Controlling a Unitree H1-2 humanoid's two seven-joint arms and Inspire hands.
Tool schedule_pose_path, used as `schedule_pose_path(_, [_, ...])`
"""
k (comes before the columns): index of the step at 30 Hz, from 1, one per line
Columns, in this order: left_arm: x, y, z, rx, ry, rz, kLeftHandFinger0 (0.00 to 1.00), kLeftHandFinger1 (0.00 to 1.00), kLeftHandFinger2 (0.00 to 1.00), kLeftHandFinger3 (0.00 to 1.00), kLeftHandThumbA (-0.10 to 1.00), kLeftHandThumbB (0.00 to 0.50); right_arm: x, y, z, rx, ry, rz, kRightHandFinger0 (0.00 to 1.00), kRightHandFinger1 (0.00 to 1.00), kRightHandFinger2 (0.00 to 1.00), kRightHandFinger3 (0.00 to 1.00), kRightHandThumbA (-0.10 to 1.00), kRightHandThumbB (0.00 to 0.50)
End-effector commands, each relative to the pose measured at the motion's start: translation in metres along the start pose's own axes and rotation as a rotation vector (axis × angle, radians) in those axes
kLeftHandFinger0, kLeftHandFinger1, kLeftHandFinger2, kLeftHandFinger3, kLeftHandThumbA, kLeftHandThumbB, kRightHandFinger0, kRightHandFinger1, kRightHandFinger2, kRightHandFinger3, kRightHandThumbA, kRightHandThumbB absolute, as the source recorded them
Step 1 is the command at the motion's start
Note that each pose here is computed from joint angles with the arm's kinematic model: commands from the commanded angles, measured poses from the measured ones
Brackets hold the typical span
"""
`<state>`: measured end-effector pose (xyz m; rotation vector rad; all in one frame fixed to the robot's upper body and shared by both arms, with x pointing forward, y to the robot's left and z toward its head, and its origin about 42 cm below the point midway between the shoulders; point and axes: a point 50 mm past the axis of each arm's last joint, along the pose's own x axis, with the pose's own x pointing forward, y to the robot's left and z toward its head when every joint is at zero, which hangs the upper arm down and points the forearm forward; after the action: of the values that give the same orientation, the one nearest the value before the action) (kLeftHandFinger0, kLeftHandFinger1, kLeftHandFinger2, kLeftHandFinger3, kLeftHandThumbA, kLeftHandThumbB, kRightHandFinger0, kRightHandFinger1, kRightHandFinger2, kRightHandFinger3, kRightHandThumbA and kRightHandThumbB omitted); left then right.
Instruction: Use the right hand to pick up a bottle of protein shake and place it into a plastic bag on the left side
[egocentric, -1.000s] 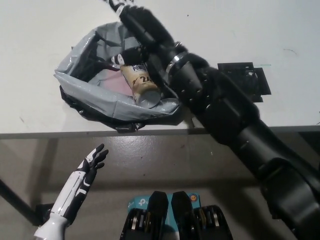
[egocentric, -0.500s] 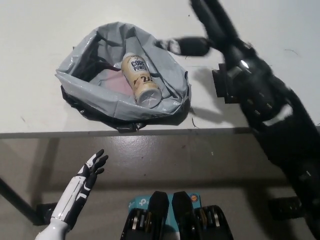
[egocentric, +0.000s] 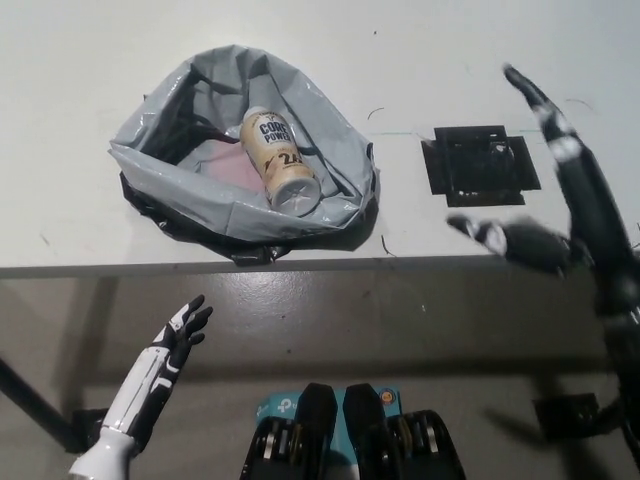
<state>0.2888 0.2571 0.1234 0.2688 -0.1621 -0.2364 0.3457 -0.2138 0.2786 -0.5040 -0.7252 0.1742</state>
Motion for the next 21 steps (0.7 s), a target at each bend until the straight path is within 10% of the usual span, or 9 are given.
schedule_pose_path(1, [0.02, 0.023, 0.02, 0.055, -0.093, 0.04, 1.0, 1.0, 1.0, 1.0, 1.0, 0.294, -0.071, -0.026, 0.055, 0.182, -0.167, -0.177, 1.0, 1.0, 1.0, 1.0, 1.0, 0.282])
schedule_pose_path(9, [0.008, 0.016, 0.014, 0.028, -0.076, 0.015, 1.0, 1.0, 1.0, 1.0, 1.0, 0.32, -0.114, 0.04, -0.053, 0.245, 0.232, -0.163, 1.0, 1.0, 1.0, 1.0, 0.89, 0.217])
schedule_pose_path(21, [0.002, 0.011, 0.011, -0.022, -0.045, 0.008, 1.0, 1.0, 1.0, 1.0, 1.0, 0.314, -0.151, 0.066, -0.095, 0.316, 0.435, -0.069, 1.0, 1.0, 1.0, 1.0, 0.81, 0.22])
